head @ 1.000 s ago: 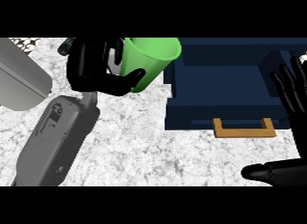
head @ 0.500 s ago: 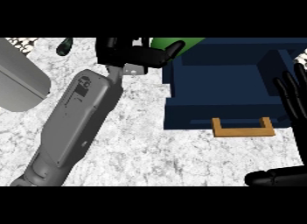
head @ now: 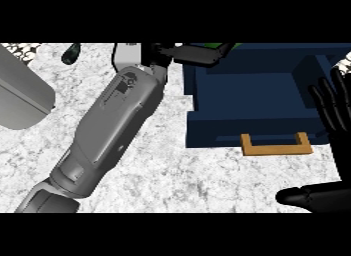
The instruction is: Pick up the cup, place it into the drawer and close the drawer
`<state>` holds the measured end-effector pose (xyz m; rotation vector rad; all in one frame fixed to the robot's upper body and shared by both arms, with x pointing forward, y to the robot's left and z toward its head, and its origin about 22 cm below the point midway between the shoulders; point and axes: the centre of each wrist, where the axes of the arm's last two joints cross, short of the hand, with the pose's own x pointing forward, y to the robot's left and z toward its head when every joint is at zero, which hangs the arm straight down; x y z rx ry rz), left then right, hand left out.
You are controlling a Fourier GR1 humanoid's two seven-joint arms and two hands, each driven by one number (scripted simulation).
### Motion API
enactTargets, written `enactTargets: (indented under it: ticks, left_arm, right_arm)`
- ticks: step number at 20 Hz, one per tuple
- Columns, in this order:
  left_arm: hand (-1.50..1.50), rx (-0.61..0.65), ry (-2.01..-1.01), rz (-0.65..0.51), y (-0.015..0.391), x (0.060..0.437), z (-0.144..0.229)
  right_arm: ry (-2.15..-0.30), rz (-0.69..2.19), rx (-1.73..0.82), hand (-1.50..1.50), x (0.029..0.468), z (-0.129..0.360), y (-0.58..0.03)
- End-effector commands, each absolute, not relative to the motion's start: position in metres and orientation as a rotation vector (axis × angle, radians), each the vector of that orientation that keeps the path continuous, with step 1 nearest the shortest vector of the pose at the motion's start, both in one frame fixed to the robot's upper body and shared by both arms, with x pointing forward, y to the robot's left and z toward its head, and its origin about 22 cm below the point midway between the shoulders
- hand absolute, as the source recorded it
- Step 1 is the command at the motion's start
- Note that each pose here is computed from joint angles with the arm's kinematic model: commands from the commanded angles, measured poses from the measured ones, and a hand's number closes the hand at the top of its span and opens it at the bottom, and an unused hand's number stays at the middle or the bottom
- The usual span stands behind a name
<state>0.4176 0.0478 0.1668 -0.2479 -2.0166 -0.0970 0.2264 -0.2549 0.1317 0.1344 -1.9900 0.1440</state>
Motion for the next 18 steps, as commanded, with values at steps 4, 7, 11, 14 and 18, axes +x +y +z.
enactTargets:
  ticks: [4, 7, 11, 14, 18]
  left_arm:
    - [1.50, -0.217, -1.975, -0.136, 0.030, 0.427, 0.155]
    - [1.50, -0.181, -1.939, -0.124, 0.025, 0.430, 0.154]
    - [1.50, -0.164, -1.912, -0.184, 0.022, 0.432, 0.148]
    - [1.50, -0.126, -1.910, -0.215, 0.014, 0.426, 0.143]
    - [1.50, -0.080, -1.901, -0.258, 0.010, 0.428, 0.145]
  right_arm:
    - [-2.004, 0.138, 0.150, -1.50, 0.229, 0.137, -0.267]
    - [-1.994, 0.147, 0.160, -1.50, 0.231, 0.119, -0.276]
    - [-2.011, 0.164, 0.145, -1.50, 0.237, 0.132, -0.258]
    - [-2.001, 0.152, 0.169, -1.50, 0.239, 0.120, -0.248]
    - [-2.009, 0.204, 0.222, -1.50, 0.236, 0.140, -0.234]
